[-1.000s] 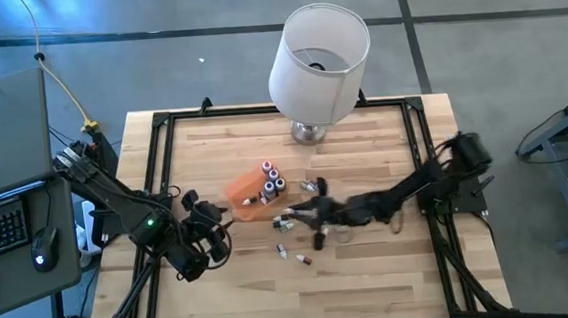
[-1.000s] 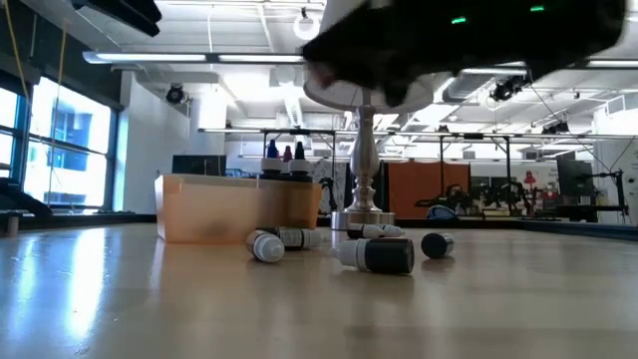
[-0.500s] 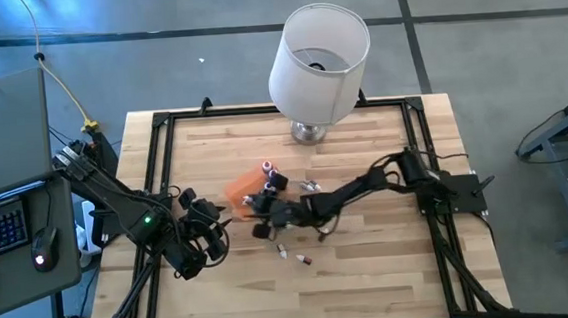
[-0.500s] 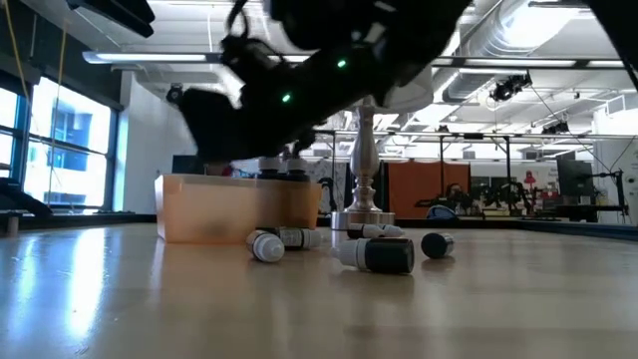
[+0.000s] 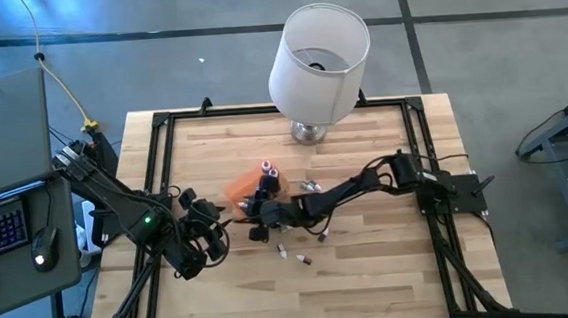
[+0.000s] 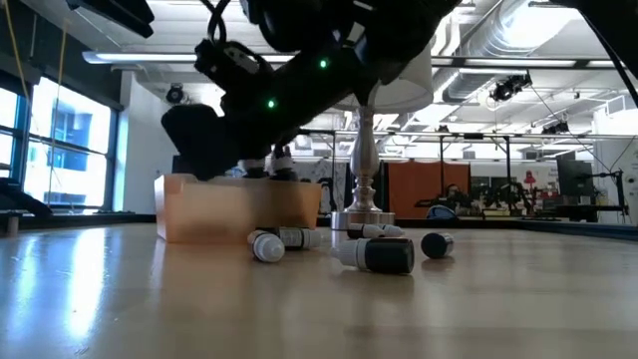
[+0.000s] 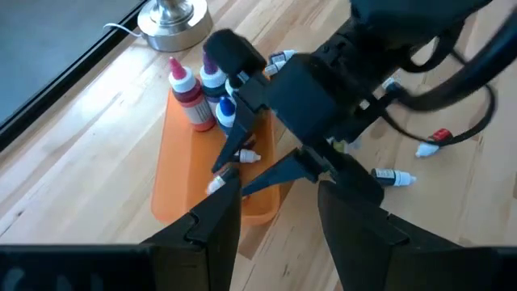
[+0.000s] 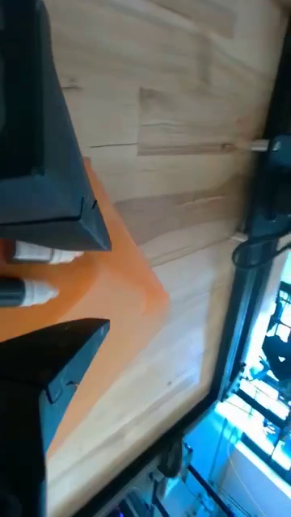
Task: Pick & Place food coloring
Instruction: Put the small left red food coloring bottle into the bin
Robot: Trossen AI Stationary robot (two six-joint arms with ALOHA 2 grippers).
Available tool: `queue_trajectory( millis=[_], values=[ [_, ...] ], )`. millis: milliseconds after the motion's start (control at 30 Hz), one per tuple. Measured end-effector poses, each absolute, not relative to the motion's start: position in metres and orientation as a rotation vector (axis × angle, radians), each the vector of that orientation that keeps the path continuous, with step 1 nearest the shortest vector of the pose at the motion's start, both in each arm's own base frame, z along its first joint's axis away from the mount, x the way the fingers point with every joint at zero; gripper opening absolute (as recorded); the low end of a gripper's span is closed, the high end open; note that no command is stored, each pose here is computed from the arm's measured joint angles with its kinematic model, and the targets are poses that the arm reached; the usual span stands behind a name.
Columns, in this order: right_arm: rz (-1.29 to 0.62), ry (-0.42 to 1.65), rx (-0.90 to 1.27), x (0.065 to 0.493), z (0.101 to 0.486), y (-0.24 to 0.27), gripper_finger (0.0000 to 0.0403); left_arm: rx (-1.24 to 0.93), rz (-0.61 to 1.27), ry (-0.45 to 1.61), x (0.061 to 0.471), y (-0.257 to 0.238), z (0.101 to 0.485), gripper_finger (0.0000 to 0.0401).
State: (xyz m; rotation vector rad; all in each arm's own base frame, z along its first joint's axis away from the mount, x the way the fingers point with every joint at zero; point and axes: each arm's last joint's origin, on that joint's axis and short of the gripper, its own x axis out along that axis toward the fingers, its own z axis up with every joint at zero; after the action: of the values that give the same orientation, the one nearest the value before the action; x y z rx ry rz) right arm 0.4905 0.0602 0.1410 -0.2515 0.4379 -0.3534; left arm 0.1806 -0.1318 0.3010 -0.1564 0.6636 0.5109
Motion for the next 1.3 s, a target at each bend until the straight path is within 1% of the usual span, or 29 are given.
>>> queue_trajectory(
  millis=[167,300,367,500,633,767,867,1000,1167,1300],
  values=[
    [-0.361,0.430,-0.280,0.485,0.158,0.070,0.0167,-0.167,0.502,0.674,0.181,-0.132,0.301,0.0162],
    [-0.291,0.453,-0.363,0.469,0.194,0.095,0.0179,-0.188,0.494,0.671,0.182,-0.133,0.301,0.0162],
    [-0.250,0.499,-0.393,0.455,0.211,0.107,0.0180,-0.211,0.491,0.654,0.185,-0.136,0.300,0.0162],
    [-0.197,0.616,-0.435,0.418,0.246,0.127,0.0180,-0.279,0.466,0.632,0.195,-0.145,0.297,0.0162],
    [-0.245,0.734,-0.420,0.372,0.273,0.134,0.0181,-0.287,0.450,0.661,0.207,-0.157,0.285,0.0163],
    [-0.280,0.853,-0.338,0.324,0.289,0.134,0.0177,-0.275,0.453,0.674,0.221,-0.169,0.267,0.0163],
    [-0.327,0.844,-0.276,0.292,0.286,0.134,0.0168,-0.263,0.436,0.698,0.233,-0.181,0.250,0.0163],
    [-0.341,0.778,-0.252,0.257,0.260,0.128,0.0155,-0.178,0.339,0.716,0.252,-0.198,0.229,0.0163],
    [-0.312,0.624,-0.207,0.234,0.228,0.112,0.0147,-0.045,0.129,0.740,0.289,-0.203,0.206,0.0163],
    [-0.282,0.494,-0.203,0.225,0.215,0.098,0.0147,-0.024,-0.091,0.841,0.319,-0.181,0.191,0.0163]
  ],
)
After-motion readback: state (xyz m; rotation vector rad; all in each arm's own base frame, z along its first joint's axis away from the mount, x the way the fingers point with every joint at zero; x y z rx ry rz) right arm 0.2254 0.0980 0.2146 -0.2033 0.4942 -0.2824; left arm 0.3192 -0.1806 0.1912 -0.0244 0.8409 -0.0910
